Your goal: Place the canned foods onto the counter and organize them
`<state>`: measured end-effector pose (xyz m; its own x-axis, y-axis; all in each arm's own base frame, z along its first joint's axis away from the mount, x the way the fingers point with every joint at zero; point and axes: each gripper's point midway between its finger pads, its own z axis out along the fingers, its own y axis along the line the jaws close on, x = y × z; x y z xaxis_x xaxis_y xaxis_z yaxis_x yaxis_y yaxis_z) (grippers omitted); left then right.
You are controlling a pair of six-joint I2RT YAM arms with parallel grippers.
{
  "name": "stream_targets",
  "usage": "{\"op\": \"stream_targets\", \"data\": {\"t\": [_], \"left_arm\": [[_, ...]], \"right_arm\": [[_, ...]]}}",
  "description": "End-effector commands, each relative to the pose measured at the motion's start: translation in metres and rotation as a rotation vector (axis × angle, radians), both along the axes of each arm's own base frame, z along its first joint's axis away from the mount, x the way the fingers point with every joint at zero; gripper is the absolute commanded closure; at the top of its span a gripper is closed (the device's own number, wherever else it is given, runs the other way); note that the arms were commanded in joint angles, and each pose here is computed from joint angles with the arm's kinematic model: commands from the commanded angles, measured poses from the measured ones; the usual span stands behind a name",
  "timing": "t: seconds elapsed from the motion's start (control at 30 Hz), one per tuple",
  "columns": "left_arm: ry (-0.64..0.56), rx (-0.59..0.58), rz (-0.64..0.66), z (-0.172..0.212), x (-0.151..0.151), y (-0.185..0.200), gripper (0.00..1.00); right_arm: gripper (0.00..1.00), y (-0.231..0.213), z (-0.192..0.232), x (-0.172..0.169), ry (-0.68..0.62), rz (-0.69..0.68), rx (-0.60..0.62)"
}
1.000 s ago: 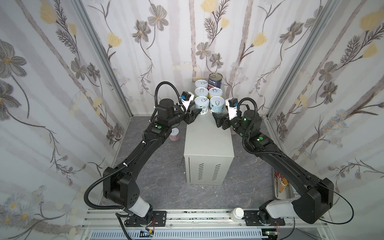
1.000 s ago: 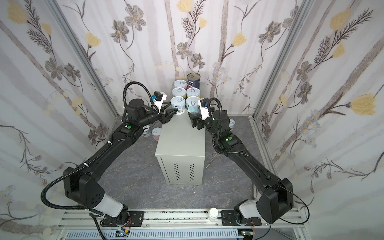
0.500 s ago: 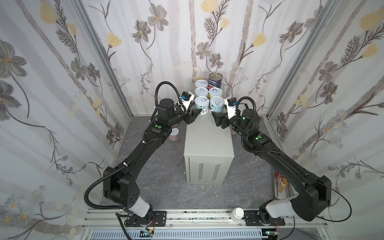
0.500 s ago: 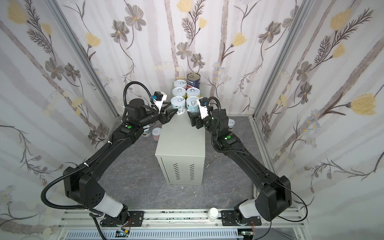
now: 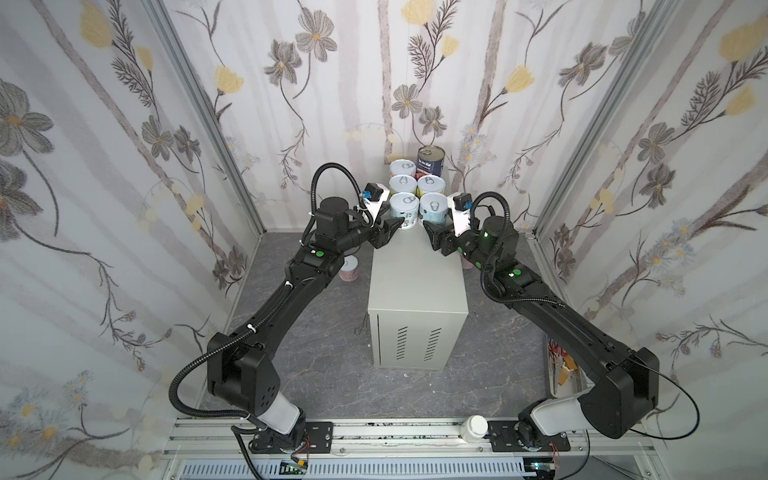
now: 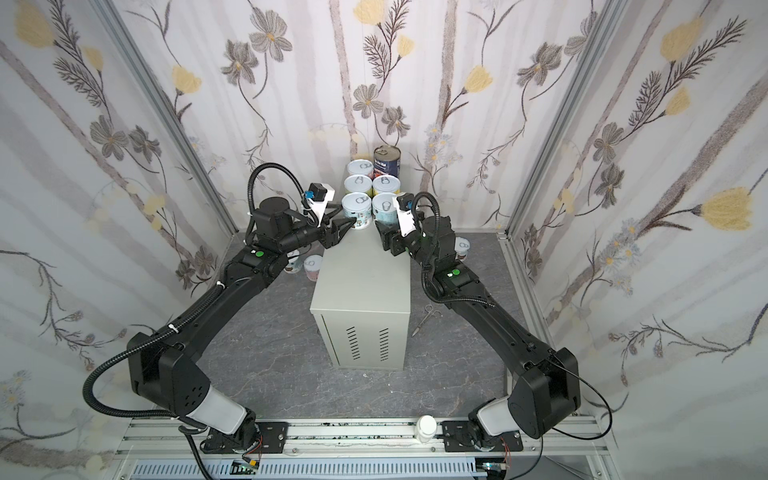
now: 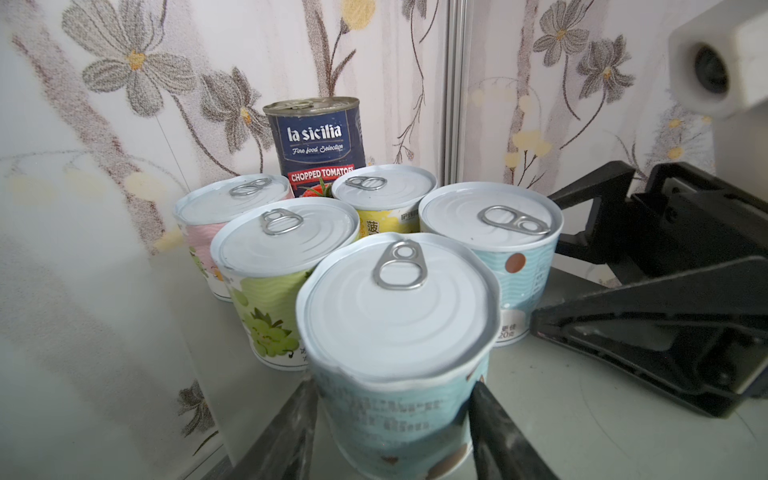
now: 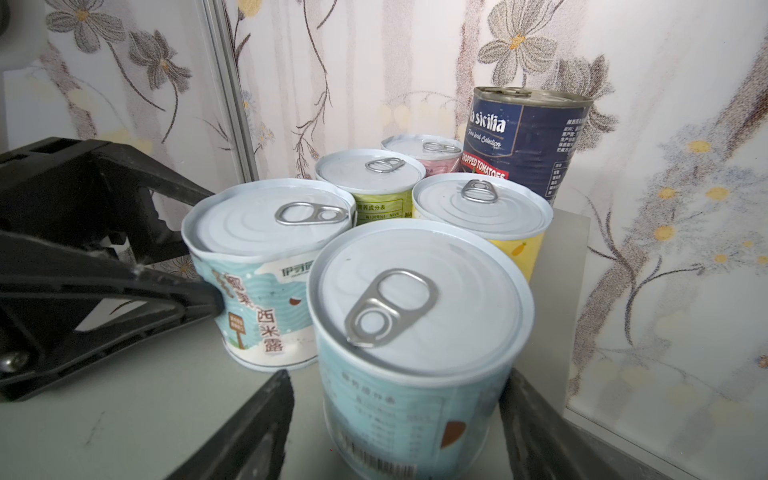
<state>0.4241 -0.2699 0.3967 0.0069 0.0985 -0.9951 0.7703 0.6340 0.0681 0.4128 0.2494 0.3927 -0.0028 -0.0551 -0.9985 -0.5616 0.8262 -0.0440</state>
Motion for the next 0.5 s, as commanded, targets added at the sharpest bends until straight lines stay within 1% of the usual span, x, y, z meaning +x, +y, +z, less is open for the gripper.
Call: {"op": "stream_targets", "data": {"t": [0.0,0.47], "left_arm": [[-0.021,0.008,0.009,0.0031,0.0032,0.0008,0.43],[-0.027,0.009,0.018,0.0047,0.0042,0.0019,0.43]], "right_arm": [[0.24,0.0037,0.0114,-0.0005,-0.049,0.021,0.001],[0.28,0.0089,0.0128,0.0029,-0.054,0.039,-0.003]]}}
